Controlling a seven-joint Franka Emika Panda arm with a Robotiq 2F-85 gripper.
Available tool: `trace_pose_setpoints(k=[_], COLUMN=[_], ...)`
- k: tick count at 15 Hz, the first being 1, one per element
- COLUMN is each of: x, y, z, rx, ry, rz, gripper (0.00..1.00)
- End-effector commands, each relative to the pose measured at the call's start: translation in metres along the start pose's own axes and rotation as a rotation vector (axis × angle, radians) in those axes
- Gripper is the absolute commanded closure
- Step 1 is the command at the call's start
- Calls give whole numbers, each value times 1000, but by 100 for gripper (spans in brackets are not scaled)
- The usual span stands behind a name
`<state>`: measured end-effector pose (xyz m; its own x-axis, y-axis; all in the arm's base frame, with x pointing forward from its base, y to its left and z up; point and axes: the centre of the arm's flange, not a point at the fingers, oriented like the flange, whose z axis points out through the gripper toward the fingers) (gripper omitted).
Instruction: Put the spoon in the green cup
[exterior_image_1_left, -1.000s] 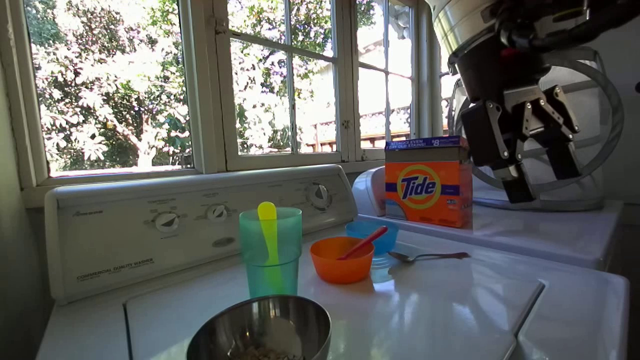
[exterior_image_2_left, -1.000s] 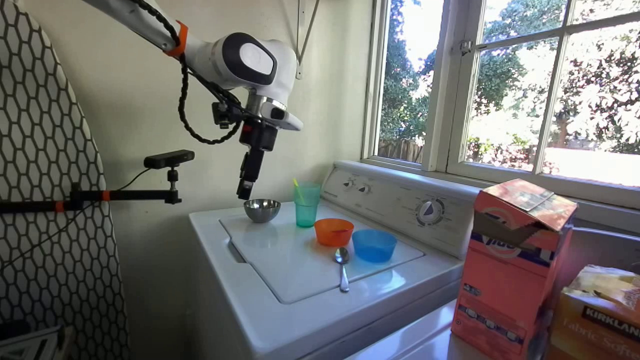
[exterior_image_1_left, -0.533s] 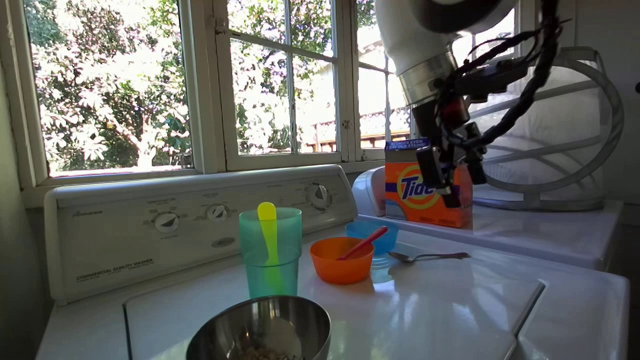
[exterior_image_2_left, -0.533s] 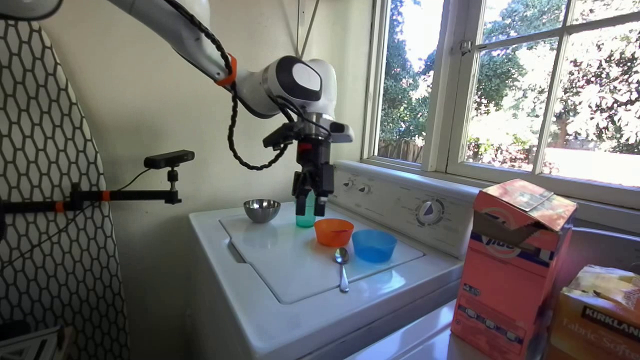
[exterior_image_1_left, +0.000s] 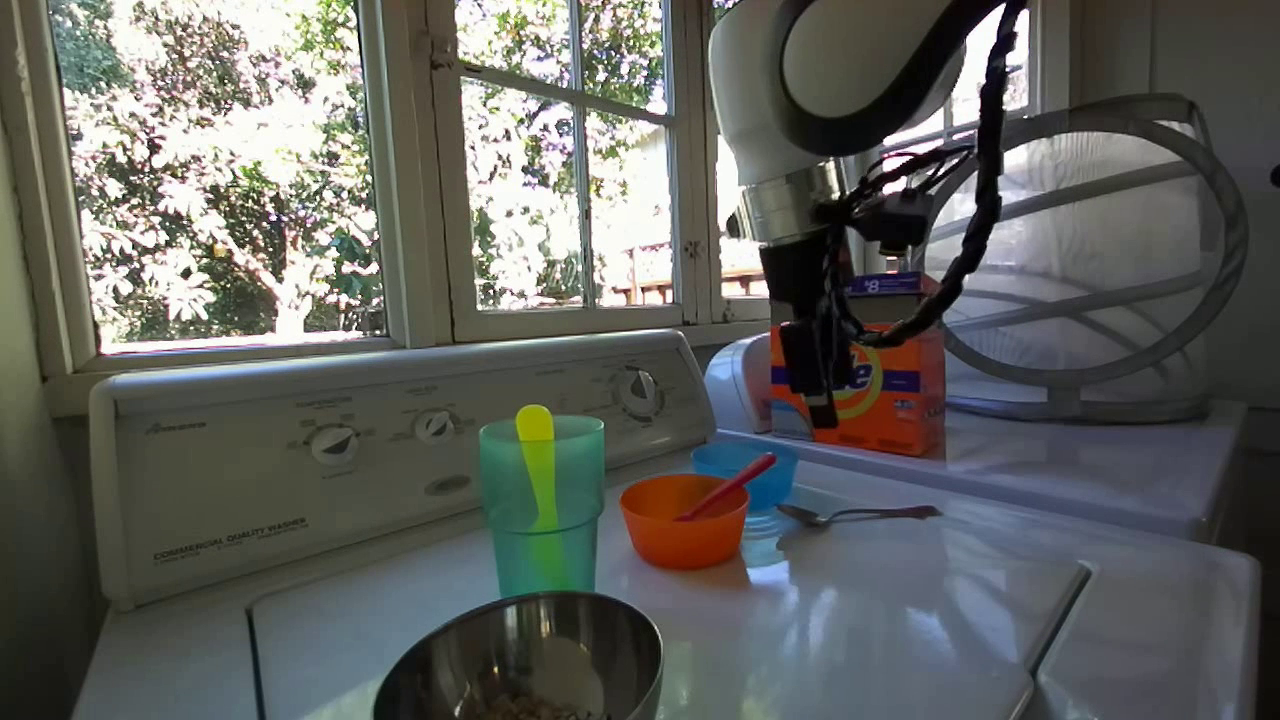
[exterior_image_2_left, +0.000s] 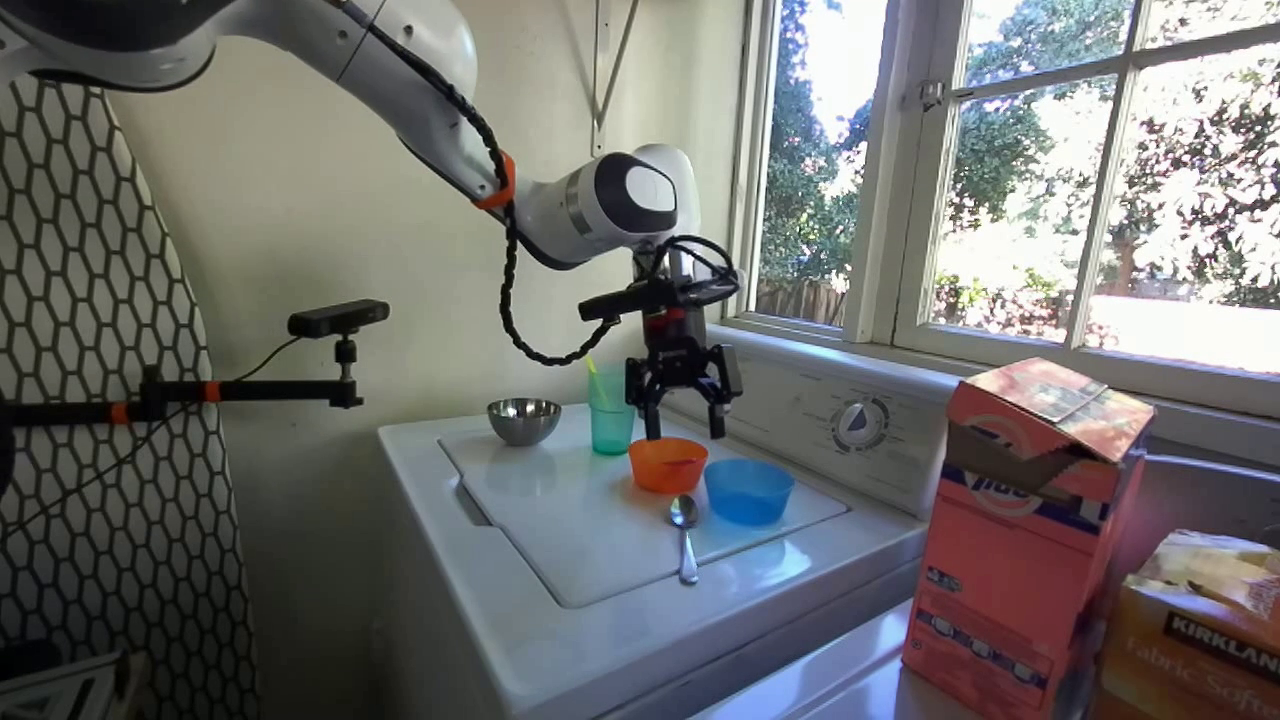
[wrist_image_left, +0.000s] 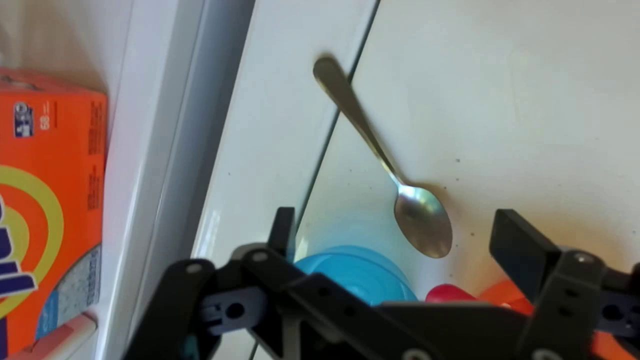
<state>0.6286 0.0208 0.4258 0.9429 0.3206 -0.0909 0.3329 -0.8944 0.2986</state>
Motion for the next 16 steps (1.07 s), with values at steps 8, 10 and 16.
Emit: trace_pose_setpoints(k=[8,10,16], x=[-27,-35,-39], y=[8,20,31], z=[10,28,85], rx=[-10,22,101], ry=[69,68,90], rz=[-263,-374,-672], gripper=[0,0,0])
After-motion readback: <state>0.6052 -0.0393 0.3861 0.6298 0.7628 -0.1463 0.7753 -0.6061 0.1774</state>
